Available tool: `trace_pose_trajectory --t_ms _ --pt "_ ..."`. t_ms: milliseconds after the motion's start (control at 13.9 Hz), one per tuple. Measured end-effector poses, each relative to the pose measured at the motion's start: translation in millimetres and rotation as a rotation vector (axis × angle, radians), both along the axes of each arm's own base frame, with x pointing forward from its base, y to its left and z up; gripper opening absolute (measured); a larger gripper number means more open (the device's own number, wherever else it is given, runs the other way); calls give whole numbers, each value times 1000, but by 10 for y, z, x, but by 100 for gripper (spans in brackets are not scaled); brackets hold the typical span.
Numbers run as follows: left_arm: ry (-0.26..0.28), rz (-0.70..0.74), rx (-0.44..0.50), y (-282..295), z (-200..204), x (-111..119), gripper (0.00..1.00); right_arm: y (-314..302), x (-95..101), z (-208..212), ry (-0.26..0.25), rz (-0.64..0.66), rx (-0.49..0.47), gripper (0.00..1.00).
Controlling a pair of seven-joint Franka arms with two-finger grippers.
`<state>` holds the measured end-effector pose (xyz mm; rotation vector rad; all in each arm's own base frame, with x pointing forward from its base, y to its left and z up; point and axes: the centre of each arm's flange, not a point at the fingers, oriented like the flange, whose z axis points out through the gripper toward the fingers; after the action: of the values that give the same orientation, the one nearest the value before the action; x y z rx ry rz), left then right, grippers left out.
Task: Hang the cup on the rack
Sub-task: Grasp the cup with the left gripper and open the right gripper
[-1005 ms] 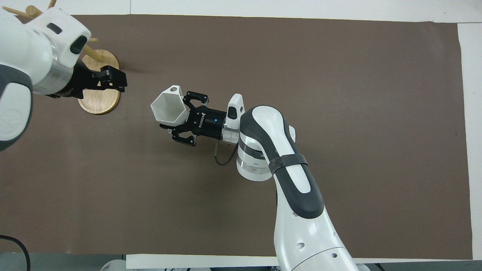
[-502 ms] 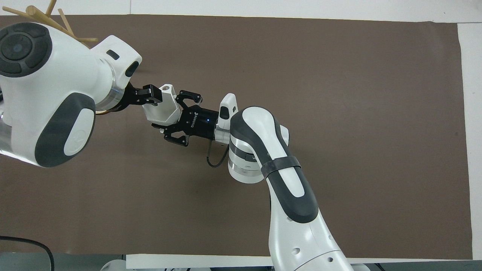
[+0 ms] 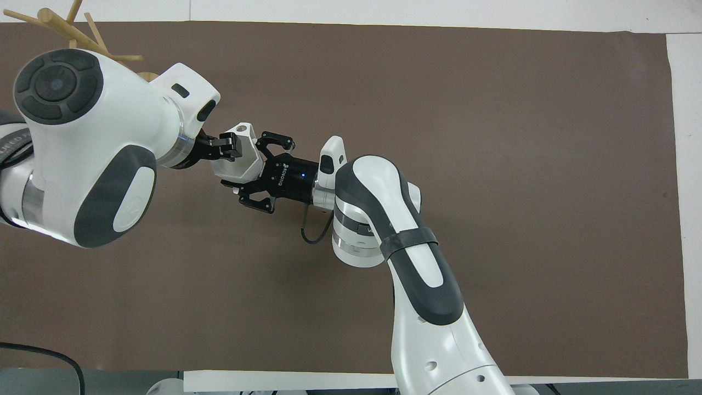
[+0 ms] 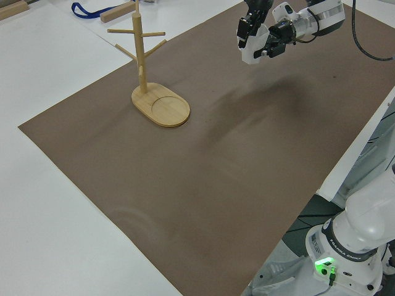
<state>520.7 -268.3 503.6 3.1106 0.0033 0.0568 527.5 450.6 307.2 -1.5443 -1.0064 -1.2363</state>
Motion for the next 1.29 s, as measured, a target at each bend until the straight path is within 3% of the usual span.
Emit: trace_pose_trajectory --t_ms 144,215,502,718,1005,1292 --pt "0 5 0 22 -5 11 16 -29 22 0 0 -7 -1 78" --pt "-3 27 -7 25 1 19 9 -33 27 1 3 -12 1 78" --pt "-3 36 -8 29 2 23 9 -24 19 -1 6 -17 4 78" --pt "-7 35 -9 29 2 29 5 -3 5 -3 20 -33 23 100" --pt "-32 56 -24 13 15 62 5 -188 65 -104 33 -32 44 100" --pt "-37 80 -28 30 -7 93 5 -637 -25 -396 3 -2 87 100"
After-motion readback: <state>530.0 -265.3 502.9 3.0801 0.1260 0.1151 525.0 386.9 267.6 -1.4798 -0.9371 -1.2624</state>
